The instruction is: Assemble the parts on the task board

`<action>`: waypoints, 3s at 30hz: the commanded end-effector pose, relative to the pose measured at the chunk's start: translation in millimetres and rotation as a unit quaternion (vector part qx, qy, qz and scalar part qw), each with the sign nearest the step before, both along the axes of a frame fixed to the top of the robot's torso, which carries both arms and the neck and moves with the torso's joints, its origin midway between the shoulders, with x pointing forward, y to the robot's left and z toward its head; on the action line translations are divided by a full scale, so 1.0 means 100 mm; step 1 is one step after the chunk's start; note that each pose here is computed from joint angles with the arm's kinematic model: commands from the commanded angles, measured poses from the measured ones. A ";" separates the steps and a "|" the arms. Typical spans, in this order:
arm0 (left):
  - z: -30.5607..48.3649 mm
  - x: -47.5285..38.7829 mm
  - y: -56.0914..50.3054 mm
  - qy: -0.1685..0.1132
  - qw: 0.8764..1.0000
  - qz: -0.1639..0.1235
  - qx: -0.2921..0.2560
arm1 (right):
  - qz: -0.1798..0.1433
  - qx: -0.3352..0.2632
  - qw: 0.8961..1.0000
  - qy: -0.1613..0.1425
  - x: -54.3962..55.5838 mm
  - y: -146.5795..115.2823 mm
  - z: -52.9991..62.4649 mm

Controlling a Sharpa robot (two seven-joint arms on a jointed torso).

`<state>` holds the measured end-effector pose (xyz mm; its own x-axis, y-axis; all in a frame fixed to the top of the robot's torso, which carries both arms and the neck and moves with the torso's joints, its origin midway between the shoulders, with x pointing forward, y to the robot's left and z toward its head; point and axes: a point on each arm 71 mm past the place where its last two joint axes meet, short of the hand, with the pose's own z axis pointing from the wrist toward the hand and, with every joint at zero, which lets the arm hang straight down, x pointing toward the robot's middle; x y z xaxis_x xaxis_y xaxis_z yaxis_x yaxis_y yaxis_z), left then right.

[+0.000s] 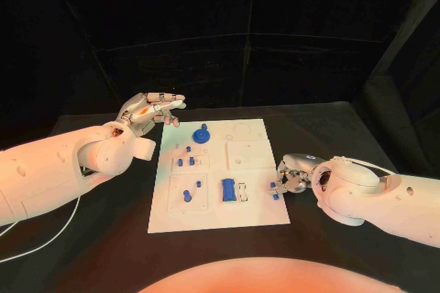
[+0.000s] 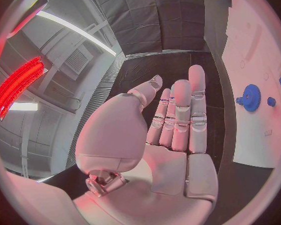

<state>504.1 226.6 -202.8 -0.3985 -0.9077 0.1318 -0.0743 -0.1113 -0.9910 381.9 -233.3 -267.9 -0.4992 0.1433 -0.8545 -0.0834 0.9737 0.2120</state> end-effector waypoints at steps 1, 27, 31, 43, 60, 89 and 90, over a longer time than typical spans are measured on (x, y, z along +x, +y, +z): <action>0.012 -0.002 -0.01 -0.001 1.000 -0.006 -0.004 | 0.013 -0.022 1.000 0.011 -0.01 0.02 -0.03; 0.007 -0.002 -0.02 -0.001 1.000 -0.007 -0.004 | -0.001 0.023 0.999 -0.029 -0.06 0.14 0.08; 0.006 -0.001 -0.02 -0.001 1.000 -0.007 -0.004 | -0.013 0.063 0.997 -0.031 -0.09 0.19 0.12; 0.006 -0.003 -0.02 -0.001 1.000 -0.007 -0.004 | -0.021 0.123 0.992 -0.025 -0.11 0.38 0.15; 0.006 -0.004 -0.03 0.000 1.000 -0.009 -0.005 | -0.016 0.118 0.992 0.030 -0.04 0.63 0.01; -0.003 -0.009 -0.04 0.007 1.000 -0.015 -0.004 | -0.012 0.101 0.994 0.042 0.00 0.74 -0.04; -0.003 -0.009 -0.04 0.007 1.000 -0.015 -0.004 | -0.012 0.102 0.994 0.041 0.00 0.75 -0.04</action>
<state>503.6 224.1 -204.0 -0.4095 -0.9019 0.1373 -0.0887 -0.1104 -0.9899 381.9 -159.6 -272.6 -0.5614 0.3243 -0.7614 -0.0320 0.9108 0.4115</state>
